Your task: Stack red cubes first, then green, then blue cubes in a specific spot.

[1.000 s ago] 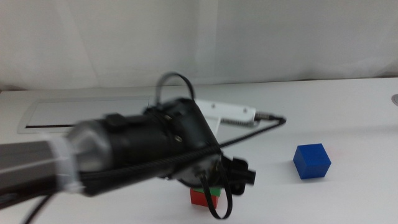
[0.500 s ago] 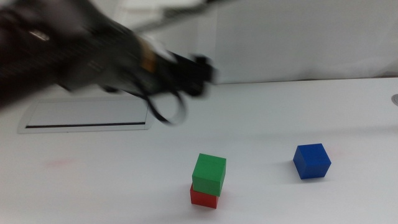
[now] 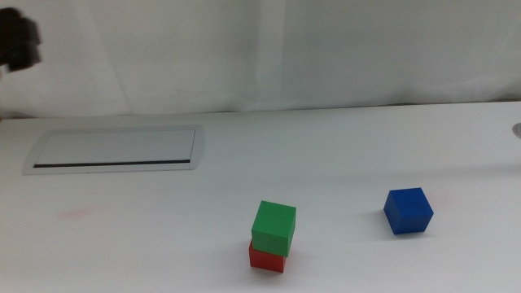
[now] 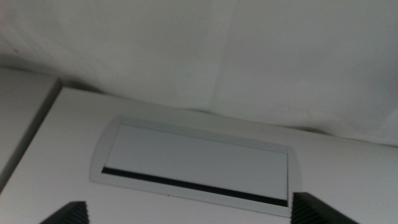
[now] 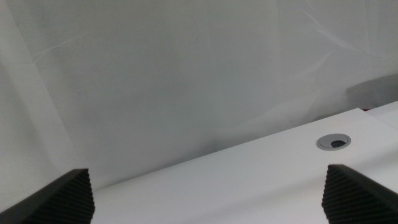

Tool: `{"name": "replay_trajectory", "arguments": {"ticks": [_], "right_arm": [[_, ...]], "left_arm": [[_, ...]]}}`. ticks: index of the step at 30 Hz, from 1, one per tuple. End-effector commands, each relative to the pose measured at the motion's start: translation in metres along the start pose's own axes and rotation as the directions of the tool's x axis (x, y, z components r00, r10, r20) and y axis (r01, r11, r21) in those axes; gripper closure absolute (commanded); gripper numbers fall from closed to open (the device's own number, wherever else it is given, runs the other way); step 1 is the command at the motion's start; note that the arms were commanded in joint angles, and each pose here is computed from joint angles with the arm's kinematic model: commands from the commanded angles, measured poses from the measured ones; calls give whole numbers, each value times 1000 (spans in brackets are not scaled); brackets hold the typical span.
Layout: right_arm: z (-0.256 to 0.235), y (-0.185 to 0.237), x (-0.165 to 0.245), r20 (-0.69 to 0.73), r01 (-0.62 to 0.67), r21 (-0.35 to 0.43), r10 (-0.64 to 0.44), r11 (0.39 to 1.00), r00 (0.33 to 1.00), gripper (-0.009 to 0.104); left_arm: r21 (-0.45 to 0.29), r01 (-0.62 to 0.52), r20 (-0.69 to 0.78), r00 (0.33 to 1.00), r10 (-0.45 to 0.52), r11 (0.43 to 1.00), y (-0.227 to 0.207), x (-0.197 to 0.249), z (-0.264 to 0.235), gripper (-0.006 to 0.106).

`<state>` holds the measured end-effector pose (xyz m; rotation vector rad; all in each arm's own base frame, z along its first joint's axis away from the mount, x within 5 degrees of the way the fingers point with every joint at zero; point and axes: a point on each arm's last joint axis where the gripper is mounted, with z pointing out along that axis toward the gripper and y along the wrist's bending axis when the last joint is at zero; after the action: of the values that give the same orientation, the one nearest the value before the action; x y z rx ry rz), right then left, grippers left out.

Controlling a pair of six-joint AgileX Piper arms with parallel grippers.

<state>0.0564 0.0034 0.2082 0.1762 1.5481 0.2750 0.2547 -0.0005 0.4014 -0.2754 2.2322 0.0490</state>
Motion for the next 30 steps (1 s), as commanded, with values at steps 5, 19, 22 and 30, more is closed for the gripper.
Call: {"name": "replay_trajectory", "arguments": {"ticks": [5, 19, 22, 30], "right_arm": [[-2, -1, 3, 25, 6, -4, -5, 1000, 1000, -8], [-2, -1, 3, 28, 6, -5, -5, 1000, 1000, -8], [-2, 0, 1, 45, 13, -10, -13, 1000, 999, -8], [-5, 6, -20, 66, 18, -14, -17, 1000, 998, -8]], "left_arm": [[68, -19, 177, 984, 7, 997, 18, 48, -46, 59], [181, -102, 477, 879, 3, 978, 45, 205, -51, 103], [204, -97, 447, 894, -4, 974, 45, 231, -29, 103], [272, -44, 422, 903, -78, 961, 46, 274, 0, 103]]}}
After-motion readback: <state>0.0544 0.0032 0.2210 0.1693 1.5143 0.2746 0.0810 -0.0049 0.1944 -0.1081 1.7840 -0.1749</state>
